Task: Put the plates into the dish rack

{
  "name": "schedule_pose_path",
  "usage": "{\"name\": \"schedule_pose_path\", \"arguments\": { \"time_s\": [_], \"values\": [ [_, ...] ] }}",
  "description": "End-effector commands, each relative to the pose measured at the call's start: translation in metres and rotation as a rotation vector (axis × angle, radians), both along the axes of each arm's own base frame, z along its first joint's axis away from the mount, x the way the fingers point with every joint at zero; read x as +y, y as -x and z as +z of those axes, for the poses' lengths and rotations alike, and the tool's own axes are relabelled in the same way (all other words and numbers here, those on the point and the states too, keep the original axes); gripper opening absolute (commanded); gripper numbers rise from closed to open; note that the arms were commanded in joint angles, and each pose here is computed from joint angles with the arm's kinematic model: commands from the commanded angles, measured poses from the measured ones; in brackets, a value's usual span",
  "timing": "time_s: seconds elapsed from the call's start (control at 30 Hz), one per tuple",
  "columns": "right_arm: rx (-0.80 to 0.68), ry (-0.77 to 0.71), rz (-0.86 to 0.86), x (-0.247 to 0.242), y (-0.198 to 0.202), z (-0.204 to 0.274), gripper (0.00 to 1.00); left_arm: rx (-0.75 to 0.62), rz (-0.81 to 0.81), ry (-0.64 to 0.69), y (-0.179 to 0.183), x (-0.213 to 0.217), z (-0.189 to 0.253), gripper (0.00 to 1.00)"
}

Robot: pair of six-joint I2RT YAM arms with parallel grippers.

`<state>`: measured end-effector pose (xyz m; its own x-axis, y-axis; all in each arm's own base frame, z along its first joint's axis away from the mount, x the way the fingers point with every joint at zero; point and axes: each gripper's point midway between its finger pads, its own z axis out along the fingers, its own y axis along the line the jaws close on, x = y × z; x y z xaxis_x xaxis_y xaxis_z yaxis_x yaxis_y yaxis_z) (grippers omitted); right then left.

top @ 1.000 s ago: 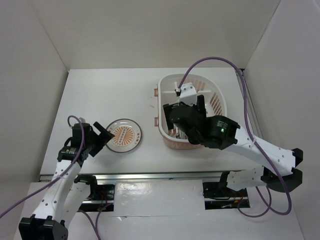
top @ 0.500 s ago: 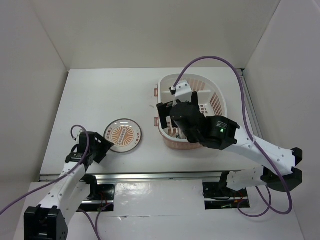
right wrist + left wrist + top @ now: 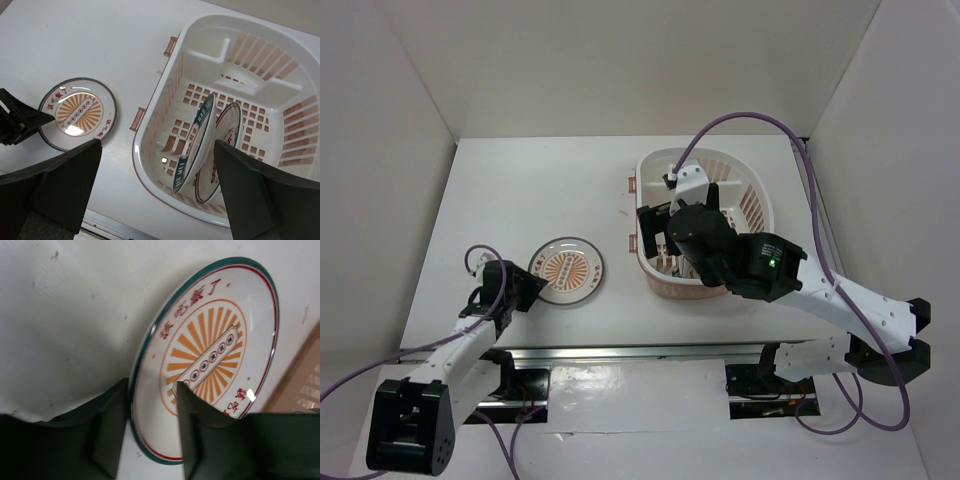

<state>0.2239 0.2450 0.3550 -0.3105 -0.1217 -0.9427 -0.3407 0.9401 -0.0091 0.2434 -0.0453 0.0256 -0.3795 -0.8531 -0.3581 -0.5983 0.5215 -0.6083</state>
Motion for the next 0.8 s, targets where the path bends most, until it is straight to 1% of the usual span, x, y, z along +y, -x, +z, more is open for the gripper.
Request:
{"name": "schedule_pose_path", "arguments": {
  "time_s": [0.0,0.07,0.1,0.17,0.2,0.33,0.4,0.47,0.53,0.57,0.63,0.67,0.7,0.73,0.77],
  "values": [
    [-0.02,-0.034,0.014,0.003,0.002,0.005,1.0,0.048,0.021,-0.016,0.007,0.005,-0.018,0.47],
    [-0.017,-0.025,0.014,0.003,0.002,0.002,1.0,0.077,0.021,-0.018,0.008,0.005,-0.023,0.29],
    [-0.017,-0.025,0.014,0.003,0.002,0.002,1.0,0.089,0.021,-0.019,0.009,0.005,-0.026,0.25],
    [-0.01,-0.013,0.003,0.002,0.001,-0.006,1.0,0.105,0.036,-0.013,0.009,0.007,-0.028,0.11],
    [-0.017,-0.03,0.002,0.001,0.002,-0.001,1.0,0.114,0.037,-0.013,0.01,0.007,-0.03,0.0],
    [-0.013,-0.032,0.011,0.0,0.003,-0.008,1.0,0.106,0.034,-0.03,0.003,0.009,-0.026,0.0],
    [-0.012,-0.034,0.0,-0.002,0.003,-0.012,1.0,0.094,0.023,-0.039,-0.002,0.009,-0.016,0.0],
    [-0.016,-0.033,-0.009,-0.004,0.002,-0.012,1.0,0.007,0.003,-0.056,-0.014,0.01,0.015,0.0],
    [-0.033,-0.038,-0.002,-0.005,0.002,-0.006,1.0,-0.054,-0.018,-0.078,-0.016,0.01,0.038,0.0],
    [-0.036,-0.062,0.03,0.003,0.003,-0.002,1.0,-0.173,-0.035,-0.1,-0.023,0.011,0.075,0.0],
    [-0.047,-0.083,0.073,0.006,0.001,0.004,1.0,-0.245,-0.051,-0.125,-0.019,0.012,0.106,0.0],
    [-0.06,-0.141,0.136,0.017,0.006,0.016,1.0,-0.29,-0.085,-0.155,-0.018,0.011,0.123,0.0],
    [-0.064,-0.153,0.161,0.021,0.005,0.017,1.0,-0.393,-0.097,-0.168,-0.018,0.01,0.16,0.0],
    [-0.078,-0.177,0.181,0.021,0.002,0.023,1.0,-0.441,-0.123,-0.178,-0.017,0.007,0.177,0.0],
    [-0.095,-0.212,0.251,0.032,0.005,0.033,1.0,-0.508,-0.185,-0.2,-0.015,0.0,0.201,0.0]
  ]
}}
